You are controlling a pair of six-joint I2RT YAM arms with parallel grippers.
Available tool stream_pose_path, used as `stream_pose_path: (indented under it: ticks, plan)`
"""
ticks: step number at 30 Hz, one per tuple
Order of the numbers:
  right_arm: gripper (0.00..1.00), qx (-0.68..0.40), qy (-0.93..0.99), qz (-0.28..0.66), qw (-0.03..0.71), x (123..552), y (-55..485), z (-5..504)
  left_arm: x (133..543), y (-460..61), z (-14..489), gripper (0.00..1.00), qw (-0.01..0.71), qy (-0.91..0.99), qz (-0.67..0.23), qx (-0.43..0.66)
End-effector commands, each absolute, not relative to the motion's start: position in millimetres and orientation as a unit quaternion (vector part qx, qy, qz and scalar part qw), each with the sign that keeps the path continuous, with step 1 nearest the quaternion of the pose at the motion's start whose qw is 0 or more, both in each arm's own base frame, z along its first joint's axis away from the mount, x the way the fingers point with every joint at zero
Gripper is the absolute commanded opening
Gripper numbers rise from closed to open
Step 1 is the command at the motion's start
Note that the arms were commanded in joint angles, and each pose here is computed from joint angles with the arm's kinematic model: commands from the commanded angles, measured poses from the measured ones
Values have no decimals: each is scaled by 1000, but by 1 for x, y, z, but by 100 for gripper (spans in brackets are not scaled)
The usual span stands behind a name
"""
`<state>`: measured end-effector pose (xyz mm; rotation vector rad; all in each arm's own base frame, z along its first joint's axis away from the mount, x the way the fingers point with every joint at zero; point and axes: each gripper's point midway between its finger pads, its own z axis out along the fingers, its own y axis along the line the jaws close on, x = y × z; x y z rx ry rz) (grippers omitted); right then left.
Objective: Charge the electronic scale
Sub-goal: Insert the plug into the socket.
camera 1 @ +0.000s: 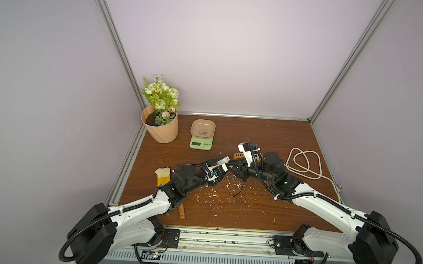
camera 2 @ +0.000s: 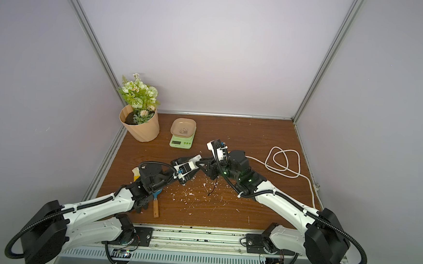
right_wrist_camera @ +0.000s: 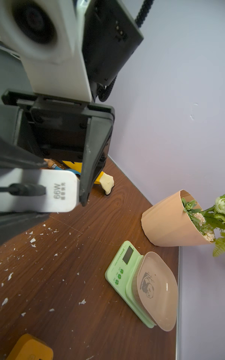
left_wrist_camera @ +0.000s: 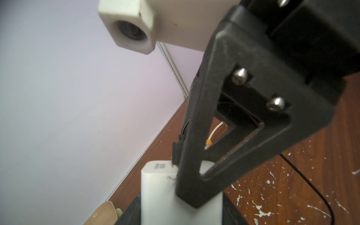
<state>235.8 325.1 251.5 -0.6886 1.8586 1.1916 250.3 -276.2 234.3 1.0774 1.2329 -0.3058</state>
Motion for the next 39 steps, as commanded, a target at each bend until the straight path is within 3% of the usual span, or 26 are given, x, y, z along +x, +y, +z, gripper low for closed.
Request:
stream_pose_path:
  ticks: [1,4,7,8,13,25,39]
  plan:
    - [16,-283,704,482,438,237,329,280,250,-279,261,46,697,530,-149,458]
    - [10,-281,708,474,442,238,327,280,252,-277,262,54,699,533,-147,454]
    - [7,-270,721,447,455,246,319,279,251,-278,257,80,690,536,-142,465]
    - [6,-264,728,432,463,250,315,279,252,-278,253,84,683,541,-139,471]
    - [4,-231,766,339,495,273,287,275,254,-271,255,96,677,557,-126,464]
    - [2,-53,854,100,508,339,204,255,261,-250,252,99,695,575,-92,422]
    - [2,-19,893,47,447,385,207,195,260,-242,250,100,700,576,-77,416]
